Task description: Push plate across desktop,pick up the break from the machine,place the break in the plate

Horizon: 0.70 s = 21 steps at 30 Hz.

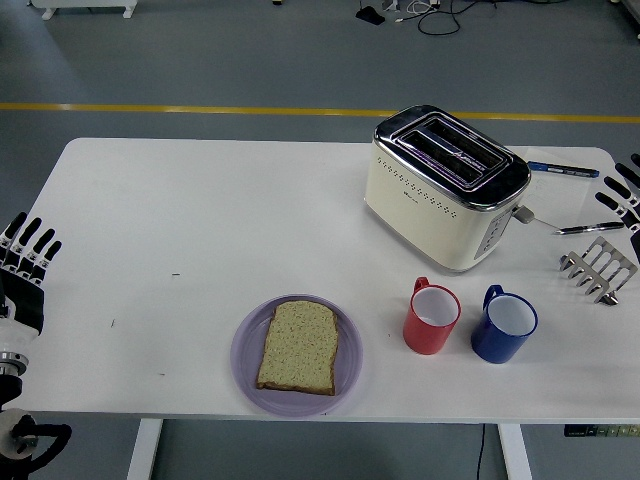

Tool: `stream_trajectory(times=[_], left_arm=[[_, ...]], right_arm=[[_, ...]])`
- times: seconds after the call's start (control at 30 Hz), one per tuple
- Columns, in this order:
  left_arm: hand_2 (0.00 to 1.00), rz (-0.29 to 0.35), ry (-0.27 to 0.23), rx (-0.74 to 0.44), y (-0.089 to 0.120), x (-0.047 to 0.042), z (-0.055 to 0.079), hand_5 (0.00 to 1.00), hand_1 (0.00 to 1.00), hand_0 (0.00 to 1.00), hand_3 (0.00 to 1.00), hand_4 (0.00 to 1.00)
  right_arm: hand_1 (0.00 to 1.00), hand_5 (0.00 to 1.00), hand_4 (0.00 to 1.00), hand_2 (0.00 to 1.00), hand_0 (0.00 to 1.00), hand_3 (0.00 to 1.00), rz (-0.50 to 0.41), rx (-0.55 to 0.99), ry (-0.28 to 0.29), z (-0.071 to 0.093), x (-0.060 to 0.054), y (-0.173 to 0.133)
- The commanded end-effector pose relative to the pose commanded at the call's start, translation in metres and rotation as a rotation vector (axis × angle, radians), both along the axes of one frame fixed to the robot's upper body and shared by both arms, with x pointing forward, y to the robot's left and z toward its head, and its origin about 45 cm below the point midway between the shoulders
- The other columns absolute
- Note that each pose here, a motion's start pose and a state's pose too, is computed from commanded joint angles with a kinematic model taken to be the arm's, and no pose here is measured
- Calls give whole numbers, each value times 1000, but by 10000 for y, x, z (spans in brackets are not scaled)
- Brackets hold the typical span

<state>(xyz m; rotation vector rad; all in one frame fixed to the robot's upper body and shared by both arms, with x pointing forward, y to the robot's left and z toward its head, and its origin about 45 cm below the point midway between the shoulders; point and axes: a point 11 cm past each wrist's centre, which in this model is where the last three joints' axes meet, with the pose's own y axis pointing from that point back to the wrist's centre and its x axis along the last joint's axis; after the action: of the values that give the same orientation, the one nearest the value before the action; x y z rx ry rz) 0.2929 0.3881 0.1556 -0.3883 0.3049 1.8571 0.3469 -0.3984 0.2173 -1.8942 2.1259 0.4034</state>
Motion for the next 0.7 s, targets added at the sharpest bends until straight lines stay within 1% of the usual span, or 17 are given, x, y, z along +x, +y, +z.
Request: stream_trajectory(times=[0.23, 0.37, 0.5, 0.57, 0.7], left_arm=[[851, -15, 1, -4, 26, 19, 54, 998, 808, 805, 796, 514], [857, -51, -2, -19, 53, 46, 130, 998, 819, 811, 803, 515], [857, -104, -4, -42, 66, 74, 207, 998, 819, 811, 803, 515], [869, -139, -3, -55, 66, 87, 245, 998, 834, 816, 814, 516], [869, -174, 1, -62, 78, 81, 284, 998, 834, 816, 814, 516]], right_arm=[[703, 604, 498, 726, 718, 731, -11, 14, 18, -70, -18, -26], [702, 604, 498, 725, 719, 728, -13, 18, 17, -68, -6, -29], [702, 604, 498, 725, 719, 728, -18, 20, 16, -68, -3, -44], [701, 605, 498, 724, 719, 728, -17, 21, 18, -75, -5, -48], [701, 605, 498, 724, 719, 728, -16, 22, 19, -80, -5, -50]])
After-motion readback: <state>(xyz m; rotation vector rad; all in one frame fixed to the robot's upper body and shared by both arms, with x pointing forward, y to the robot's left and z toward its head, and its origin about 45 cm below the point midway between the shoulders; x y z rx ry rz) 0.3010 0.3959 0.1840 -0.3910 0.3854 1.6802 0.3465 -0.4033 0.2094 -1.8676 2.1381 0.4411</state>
